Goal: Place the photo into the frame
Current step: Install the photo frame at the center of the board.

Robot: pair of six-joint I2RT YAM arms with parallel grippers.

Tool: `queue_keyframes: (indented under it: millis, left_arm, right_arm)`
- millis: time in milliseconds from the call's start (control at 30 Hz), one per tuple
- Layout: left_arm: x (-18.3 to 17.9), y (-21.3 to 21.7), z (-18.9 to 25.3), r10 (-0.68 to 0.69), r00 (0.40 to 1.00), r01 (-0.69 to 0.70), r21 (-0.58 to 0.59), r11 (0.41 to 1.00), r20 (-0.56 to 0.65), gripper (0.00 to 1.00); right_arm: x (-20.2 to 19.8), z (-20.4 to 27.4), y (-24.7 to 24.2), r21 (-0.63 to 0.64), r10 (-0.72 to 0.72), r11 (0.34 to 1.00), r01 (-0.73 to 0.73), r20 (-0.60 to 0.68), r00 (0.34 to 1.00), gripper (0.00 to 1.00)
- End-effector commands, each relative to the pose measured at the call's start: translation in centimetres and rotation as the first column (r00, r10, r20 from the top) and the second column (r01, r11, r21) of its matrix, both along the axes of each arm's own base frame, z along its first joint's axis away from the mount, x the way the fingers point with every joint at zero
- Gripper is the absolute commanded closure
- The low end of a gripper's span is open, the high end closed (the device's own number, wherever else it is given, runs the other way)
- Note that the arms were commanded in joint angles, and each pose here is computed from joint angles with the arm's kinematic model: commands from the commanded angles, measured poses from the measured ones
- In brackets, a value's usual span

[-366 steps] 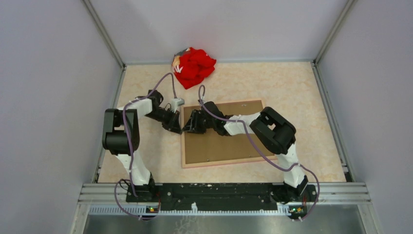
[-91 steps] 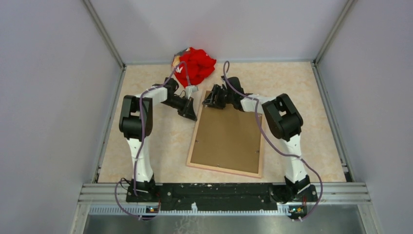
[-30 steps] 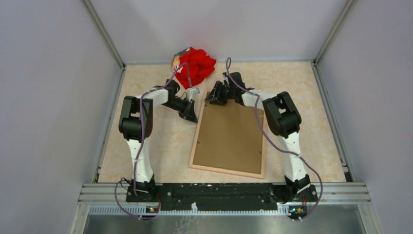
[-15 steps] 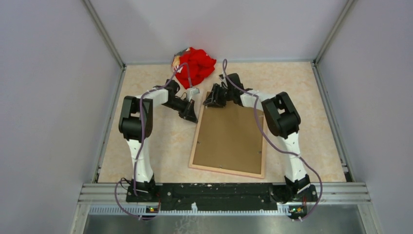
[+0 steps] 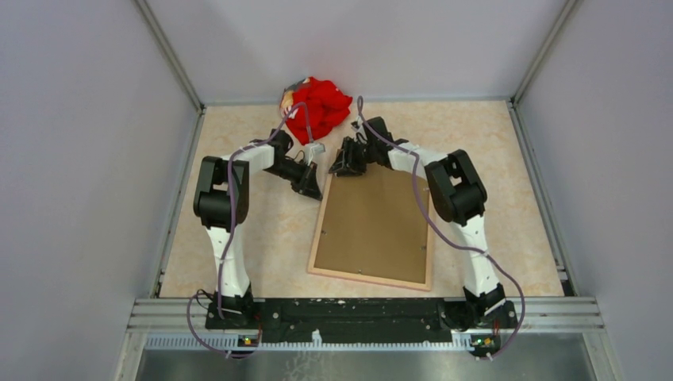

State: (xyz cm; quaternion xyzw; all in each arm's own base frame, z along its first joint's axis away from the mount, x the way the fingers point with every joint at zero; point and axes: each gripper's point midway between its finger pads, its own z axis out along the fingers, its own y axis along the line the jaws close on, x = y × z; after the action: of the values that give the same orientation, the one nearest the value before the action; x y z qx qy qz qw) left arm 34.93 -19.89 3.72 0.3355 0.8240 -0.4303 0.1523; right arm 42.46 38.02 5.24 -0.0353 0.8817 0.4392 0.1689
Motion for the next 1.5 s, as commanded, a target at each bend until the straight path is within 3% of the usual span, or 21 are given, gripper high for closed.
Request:
queue_keyframes:
  millis: [0, 333, 1467]
  left_arm:
    - [-0.8, -0.3, 0.3, -0.034, 0.999, 0.034, 0.011, 0.999, 0.015, 0.92]
    - [-1.1, -0.3, 0.2, -0.037, 0.999, 0.037, 0.011, 0.999, 0.011, 0.92]
    - [-1.0, -0.4, 0.4, -0.034, 0.999, 0.034, 0.005, 0.999, 0.012, 0.92]
  right_arm:
    - [0.5, 0.0, 0.5, -0.025, 0.033, 0.999, -0.033, 0.03, 0.999, 0.6]
    - [3.0, 1.5, -1.6, -0.021, -0.032, 0.999, 0.033, 0.066, 0.997, 0.6]
    - [-0.2, -1.9, 1.2, -0.027, 0.067, 0.997, -0.067, -0.03, 0.997, 0.65]
